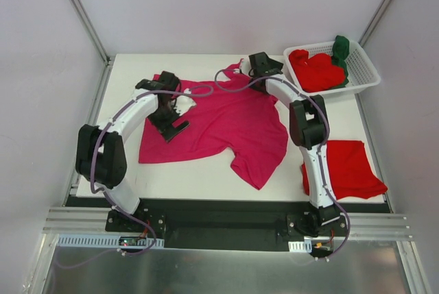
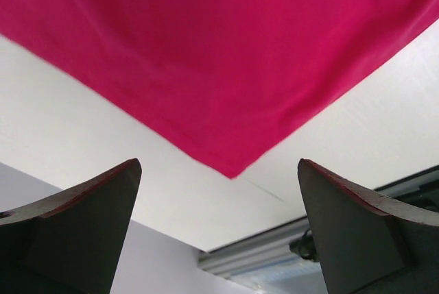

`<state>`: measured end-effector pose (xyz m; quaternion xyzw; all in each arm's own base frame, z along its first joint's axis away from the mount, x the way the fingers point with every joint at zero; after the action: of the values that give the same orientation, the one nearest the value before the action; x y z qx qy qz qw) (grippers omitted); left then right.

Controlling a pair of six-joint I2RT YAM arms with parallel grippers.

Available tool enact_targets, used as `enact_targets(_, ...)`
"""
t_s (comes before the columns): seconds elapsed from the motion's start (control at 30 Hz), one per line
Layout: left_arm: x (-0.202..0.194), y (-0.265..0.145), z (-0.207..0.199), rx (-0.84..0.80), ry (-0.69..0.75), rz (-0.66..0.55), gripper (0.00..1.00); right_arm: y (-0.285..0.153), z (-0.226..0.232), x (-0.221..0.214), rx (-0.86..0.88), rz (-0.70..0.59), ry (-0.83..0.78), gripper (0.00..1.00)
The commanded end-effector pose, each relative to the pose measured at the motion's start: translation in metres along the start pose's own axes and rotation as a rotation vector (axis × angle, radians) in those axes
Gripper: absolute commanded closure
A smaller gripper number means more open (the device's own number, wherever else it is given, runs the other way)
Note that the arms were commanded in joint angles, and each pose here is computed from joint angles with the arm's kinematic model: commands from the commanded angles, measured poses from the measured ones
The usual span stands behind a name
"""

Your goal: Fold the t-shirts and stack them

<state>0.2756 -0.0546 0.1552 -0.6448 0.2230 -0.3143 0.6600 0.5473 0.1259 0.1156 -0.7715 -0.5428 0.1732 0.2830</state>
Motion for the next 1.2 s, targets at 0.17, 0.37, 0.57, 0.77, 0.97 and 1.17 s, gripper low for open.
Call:
enact_targets(0.17,0.060,0.013,-0.046,-0.050,0.182,-0.004,0.01,-0.112,-0.077,-0.001,-0.004,-0.147,0.236,0.04)
enact_targets(0.37,0.094,0.034,-0.027,0.026,0.186,-0.016,0.01,-0.203,-0.010,-0.035,0.465,-0.150,0.192,0.04)
enact_targets(0.57,0.135,0.035,-0.004,0.068,0.165,-0.074,0.01,-0.254,0.062,-0.077,0.828,-0.074,0.143,0.01)
enact_targets(0.77,0.135,0.034,0.014,0.085,0.133,-0.081,0.01,-0.245,0.121,-0.087,1.022,-0.075,0.123,0.01)
enact_targets(0.97,0.109,0.036,0.014,0.087,0.104,-0.031,0.01,-0.233,0.146,-0.056,1.167,-0.176,0.157,0.03)
enact_targets(1.17,0.078,0.036,0.016,0.099,0.082,0.025,0.01,-0.232,0.134,-0.019,1.146,-0.327,0.174,0.02)
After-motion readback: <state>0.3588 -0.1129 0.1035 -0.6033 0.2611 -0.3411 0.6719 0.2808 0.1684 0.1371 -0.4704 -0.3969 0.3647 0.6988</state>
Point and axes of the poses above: each gripper's point midway between its finger pads, its own y axis out along the fingers, its own z axis along the line the jaws close on, x = y × z, the point moved 6 cm from there along -y, back along the fingers, and after that the axes turned 3 degrees about -y, right-handed, at the moved point
